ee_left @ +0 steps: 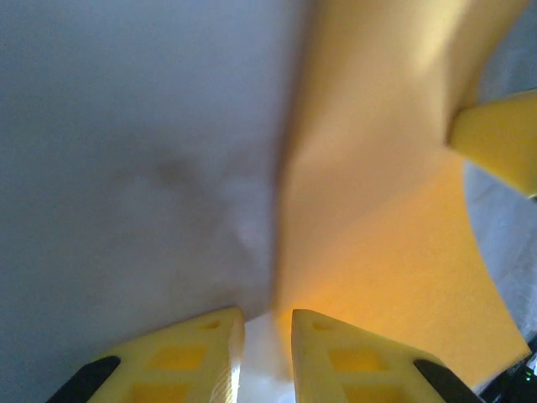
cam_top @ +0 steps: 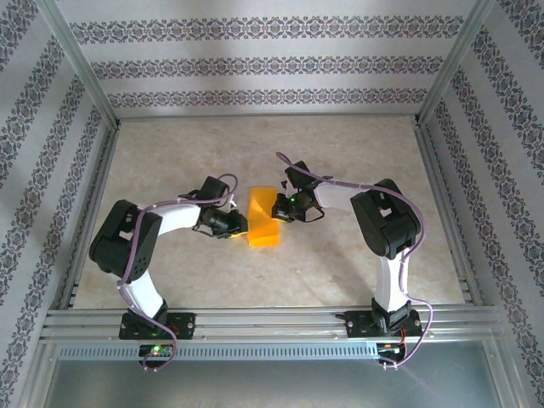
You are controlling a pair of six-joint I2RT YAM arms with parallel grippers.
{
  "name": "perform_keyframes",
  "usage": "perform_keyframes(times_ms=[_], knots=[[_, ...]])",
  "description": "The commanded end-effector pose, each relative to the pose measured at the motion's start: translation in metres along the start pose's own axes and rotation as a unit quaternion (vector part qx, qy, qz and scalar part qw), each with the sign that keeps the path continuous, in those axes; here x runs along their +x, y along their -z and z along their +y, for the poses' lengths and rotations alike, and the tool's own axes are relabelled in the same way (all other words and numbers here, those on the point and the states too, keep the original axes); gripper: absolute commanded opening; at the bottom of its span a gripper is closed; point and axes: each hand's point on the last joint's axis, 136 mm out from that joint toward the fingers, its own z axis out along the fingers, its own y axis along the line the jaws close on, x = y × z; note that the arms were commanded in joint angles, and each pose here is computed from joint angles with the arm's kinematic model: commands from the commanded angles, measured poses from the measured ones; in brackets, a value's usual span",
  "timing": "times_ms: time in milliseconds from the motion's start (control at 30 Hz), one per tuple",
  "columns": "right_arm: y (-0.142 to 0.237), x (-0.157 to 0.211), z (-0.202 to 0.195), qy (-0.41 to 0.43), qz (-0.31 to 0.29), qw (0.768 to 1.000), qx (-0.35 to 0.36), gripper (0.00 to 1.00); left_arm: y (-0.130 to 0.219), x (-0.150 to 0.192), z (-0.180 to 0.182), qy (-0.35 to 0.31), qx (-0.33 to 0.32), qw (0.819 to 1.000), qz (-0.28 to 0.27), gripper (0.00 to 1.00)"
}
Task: Fold a paper plane with a square sheet of paper (pick it up from the middle)
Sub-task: First fold in half a square sheet of paper at the center of the table.
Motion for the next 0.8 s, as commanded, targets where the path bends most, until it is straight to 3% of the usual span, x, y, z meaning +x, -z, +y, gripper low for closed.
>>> perform_keyframes(times_ms=[0, 133, 300, 533, 767], knots=[[-0.030, 0.049, -0.112, -0.053, 0.061, 0.979, 0.189, 0.08, 0.019, 0.007, 0.017, 0.011, -0.036, 0.999, -0.002, 0.23], [-0.031, 0.049, -0.113, -0.054, 0.063, 0.979, 0.189, 0.08, 0.028, -0.016, -0.033, 0.003, 0.049, 0.998, -0.043, 0.23], [-0.031, 0.049, -0.113, -0.055, 0.062, 0.978, 0.190, 0.08, 0.009, -0.015, -0.066, -0.010, 0.070, 0.997, -0.030, 0.23], [-0.031, 0.050, -0.114, -0.057, 0.063, 0.978, 0.191, 0.08, -0.025, 0.010, -0.040, 0.014, 0.031, 0.999, 0.023, 0.23], [-0.033, 0.050, -0.116, -0.059, 0.064, 0.978, 0.190, 0.08, -0.029, 0.052, 0.004, 0.022, -0.031, 0.997, 0.074, 0.23]])
